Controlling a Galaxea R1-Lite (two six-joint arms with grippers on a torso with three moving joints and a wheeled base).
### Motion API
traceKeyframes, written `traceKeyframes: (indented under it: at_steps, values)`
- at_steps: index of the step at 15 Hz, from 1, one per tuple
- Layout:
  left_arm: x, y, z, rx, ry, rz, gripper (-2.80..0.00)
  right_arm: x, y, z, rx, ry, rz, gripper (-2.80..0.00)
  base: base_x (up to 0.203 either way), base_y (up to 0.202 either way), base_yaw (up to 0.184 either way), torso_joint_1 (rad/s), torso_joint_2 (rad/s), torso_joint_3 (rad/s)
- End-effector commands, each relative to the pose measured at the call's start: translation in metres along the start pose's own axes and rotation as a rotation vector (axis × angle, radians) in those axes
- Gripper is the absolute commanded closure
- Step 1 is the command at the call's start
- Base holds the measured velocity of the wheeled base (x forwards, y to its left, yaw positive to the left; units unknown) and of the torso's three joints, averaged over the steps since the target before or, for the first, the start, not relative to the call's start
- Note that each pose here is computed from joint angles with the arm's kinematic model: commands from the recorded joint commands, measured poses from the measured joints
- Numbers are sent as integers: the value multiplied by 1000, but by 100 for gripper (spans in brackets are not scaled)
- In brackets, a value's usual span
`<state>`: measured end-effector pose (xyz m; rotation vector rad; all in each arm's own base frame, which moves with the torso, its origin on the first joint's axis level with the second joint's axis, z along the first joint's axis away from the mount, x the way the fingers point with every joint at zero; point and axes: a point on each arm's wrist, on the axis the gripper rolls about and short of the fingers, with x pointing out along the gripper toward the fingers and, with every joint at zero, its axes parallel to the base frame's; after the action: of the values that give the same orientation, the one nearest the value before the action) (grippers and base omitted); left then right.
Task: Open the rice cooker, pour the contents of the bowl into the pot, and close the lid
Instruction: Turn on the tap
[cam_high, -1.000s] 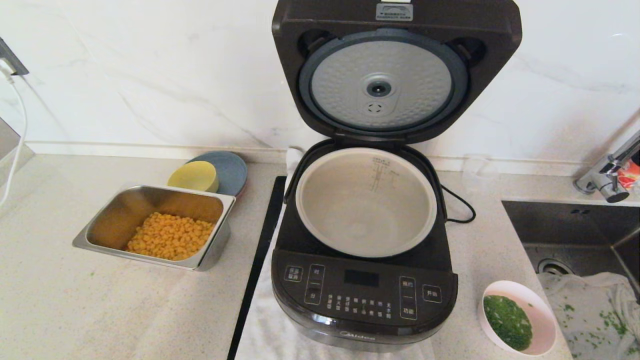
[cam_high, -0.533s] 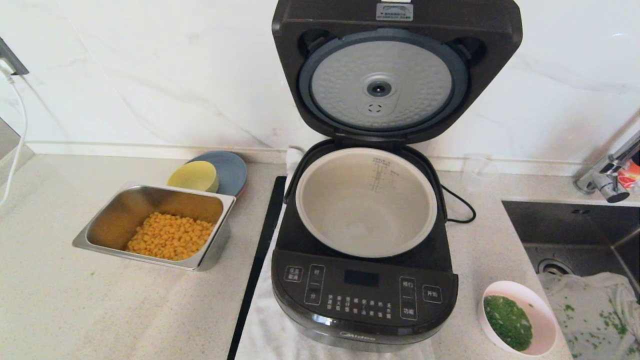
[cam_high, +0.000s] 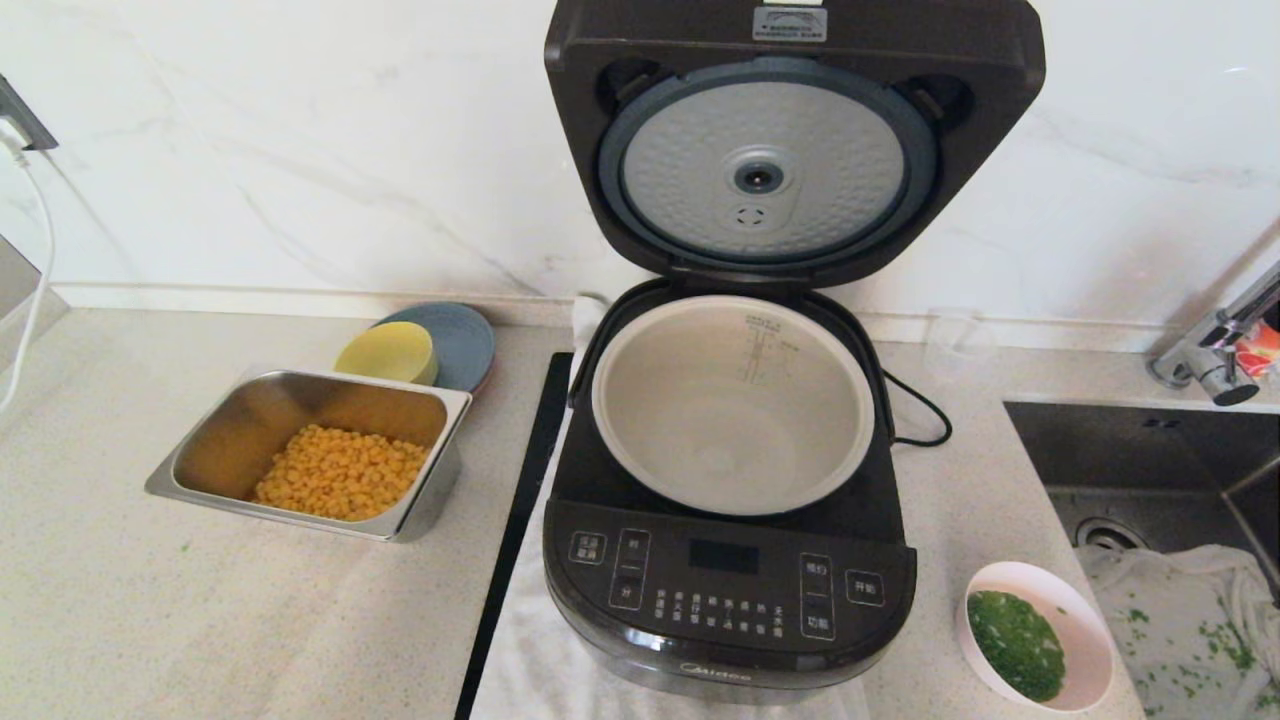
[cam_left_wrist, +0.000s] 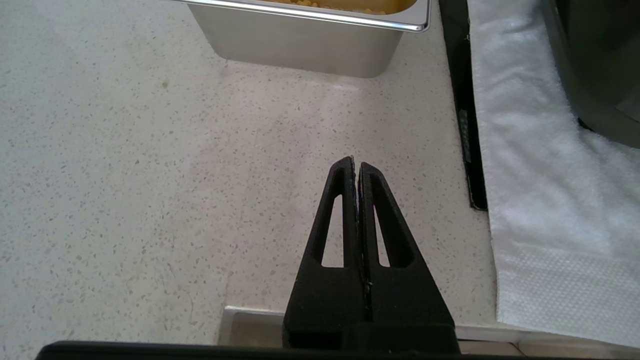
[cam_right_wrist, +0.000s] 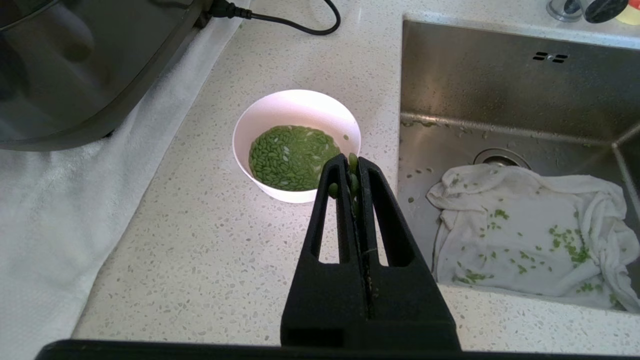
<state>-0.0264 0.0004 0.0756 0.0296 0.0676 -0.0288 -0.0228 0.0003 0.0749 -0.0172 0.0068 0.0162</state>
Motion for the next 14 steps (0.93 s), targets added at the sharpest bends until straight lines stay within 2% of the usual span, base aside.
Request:
traceKeyframes:
  at_steps: [1,7,8,10,11,14]
  values:
    - [0,0,0,0,0,0,0,0,0,-1,-3,-1,1,0,0,0,0,0,0,0]
    - [0,0,0,0,0,0,0,-1,-1,1,12,1,-25,0,0,0,0,0,0,0]
    - [0,0,0,0,0,0,0,-3,-1,9,8,-19,-28,0,0,0,0,0,0,0]
    - [0,0,0,-1,0,0,0,-16,-1,47,23,-81,-36,0,0,0,0,0,0,0]
    - [0,0,0,-2,0,1,0,-21,-2,65,29,-74,-38,0,0,0,0,0,0,0]
    - [0,0,0,-2,0,2,0,-3,-3,106,37,66,-63,0,0,0,0,0,0,0]
